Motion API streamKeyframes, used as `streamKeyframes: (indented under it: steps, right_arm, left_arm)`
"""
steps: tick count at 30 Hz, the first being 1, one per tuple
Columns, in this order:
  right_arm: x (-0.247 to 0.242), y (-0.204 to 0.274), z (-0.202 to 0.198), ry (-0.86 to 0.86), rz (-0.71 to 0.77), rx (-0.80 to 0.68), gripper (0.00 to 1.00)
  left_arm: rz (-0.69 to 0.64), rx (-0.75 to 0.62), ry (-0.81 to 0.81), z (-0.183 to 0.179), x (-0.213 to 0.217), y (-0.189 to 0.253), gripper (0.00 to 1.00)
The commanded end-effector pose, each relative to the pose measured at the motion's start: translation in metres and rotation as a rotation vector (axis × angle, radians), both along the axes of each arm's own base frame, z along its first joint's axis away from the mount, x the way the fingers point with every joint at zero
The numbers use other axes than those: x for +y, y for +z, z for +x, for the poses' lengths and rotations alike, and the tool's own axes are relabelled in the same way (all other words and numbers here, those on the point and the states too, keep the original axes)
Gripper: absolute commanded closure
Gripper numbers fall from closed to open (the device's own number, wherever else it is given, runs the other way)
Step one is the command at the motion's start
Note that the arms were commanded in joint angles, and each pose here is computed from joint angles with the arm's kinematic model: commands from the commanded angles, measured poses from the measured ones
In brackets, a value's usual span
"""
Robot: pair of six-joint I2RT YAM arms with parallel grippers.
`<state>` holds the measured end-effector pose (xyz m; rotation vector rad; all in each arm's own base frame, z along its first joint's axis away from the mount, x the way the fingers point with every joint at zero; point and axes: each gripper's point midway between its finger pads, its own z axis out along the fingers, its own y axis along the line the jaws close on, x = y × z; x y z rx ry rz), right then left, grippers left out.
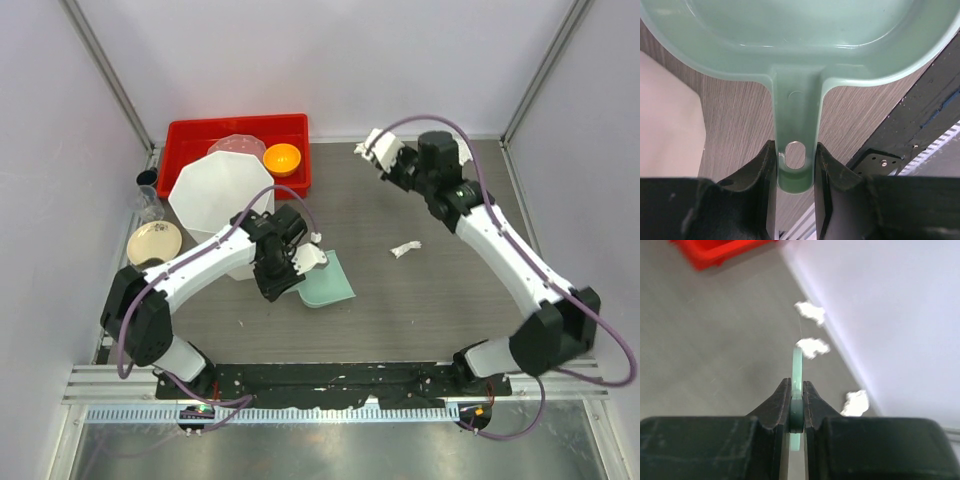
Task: Sweep away the paper scraps from the table
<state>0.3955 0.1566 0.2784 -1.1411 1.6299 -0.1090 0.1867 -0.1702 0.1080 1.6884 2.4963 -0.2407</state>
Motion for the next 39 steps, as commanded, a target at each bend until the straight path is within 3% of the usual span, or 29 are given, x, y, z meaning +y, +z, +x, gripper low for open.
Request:
streamKeyframes:
  steps: [1,6,8,10,14,17,23,24,26,31,35,39]
  right_arm:
    - [-0.002,0.045,0.094,-0.092,0.012,-0.218,0.99]
    - [0.011,0.054,0.167,-0.112,0.018,-0.374,0.99]
    - [0.018,0.028,0.194,-0.118,0.011,-0.351,0.99]
    - [0.025,0.035,0.211,-0.107,0.004,-0.386,0.99]
    - [0.026,-0.022,0.243,-0.113,-0.129,-0.298,0.99]
    - [0.026,-0.053,0.236,-0.071,-0.233,-0.218,0.99]
    - [0.015,-0.089,0.180,-0.065,-0.268,-0.123,0.99]
    - [0.014,-0.110,0.163,-0.050,-0.281,-0.074,0.99]
    - [0.024,-0.099,0.136,0.006,-0.258,-0.074,0.99]
    - [0.028,-0.137,0.050,0.076,-0.306,0.078,0.99]
    - [0.031,-0.139,-0.024,0.110,-0.264,0.160,0.99]
    - [0.023,-0.133,-0.074,0.097,-0.279,0.198,0.99]
  left_arm:
    - [-0.047,0.023,0.021,0.001,-0.013,-0.012,1.00]
    - [-0.061,0.016,0.026,0.003,-0.015,-0.020,1.00]
    - [-0.053,0.019,0.025,0.003,-0.014,-0.022,1.00]
    - [-0.048,0.027,0.027,0.003,-0.015,-0.024,1.00]
    - [-0.056,0.039,0.026,0.001,-0.016,-0.023,1.00]
    - [-0.061,0.032,0.020,0.000,-0.015,-0.021,1.00]
    - [-0.069,0.014,0.011,0.005,-0.018,-0.017,1.00]
    - [-0.060,0.019,0.012,0.007,-0.019,-0.018,1.00]
    - [-0.056,0.016,0.011,0.011,-0.021,-0.018,1.00]
    - [-0.009,0.001,0.015,0.026,-0.023,-0.025,1.00]
    - [0.011,-0.020,0.001,0.030,-0.020,-0.027,1.00]
    - [0.024,-0.038,-0.008,0.034,-0.018,-0.026,1.00]
